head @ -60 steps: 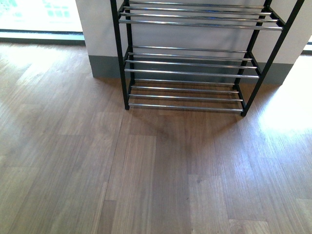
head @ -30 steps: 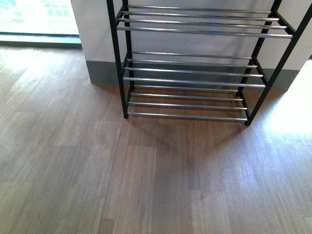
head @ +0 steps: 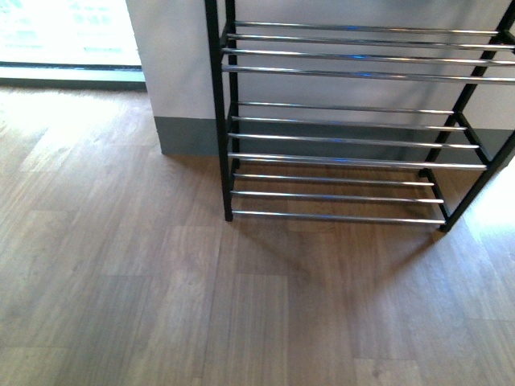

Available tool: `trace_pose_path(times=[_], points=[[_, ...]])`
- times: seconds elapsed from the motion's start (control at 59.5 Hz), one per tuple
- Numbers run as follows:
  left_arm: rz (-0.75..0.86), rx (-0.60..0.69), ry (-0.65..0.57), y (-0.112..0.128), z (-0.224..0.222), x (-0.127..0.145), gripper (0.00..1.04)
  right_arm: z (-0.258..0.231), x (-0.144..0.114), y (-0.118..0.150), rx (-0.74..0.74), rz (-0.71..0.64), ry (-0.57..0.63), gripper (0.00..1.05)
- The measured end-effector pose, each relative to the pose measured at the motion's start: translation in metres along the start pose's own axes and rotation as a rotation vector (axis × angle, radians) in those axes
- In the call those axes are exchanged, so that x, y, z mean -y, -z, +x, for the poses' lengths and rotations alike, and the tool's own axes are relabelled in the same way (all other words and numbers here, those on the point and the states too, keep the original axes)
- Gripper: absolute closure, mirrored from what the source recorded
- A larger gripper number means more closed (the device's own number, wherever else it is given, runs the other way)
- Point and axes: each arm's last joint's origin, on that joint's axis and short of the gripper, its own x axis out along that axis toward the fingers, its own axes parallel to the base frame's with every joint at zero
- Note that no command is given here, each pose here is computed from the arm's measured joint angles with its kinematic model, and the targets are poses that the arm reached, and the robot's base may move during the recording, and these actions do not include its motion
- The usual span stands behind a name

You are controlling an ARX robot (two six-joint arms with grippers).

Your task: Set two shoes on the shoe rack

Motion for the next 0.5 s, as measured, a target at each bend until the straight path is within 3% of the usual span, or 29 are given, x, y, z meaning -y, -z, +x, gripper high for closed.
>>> trace_pose_path(times=[0.504], points=[[-0.001,-0.002,-0.003,0.0,0.0,-0.0001,1.03,0.0002,-0.0016,0.0001,0.0,-0.002,-0.013,1.03]])
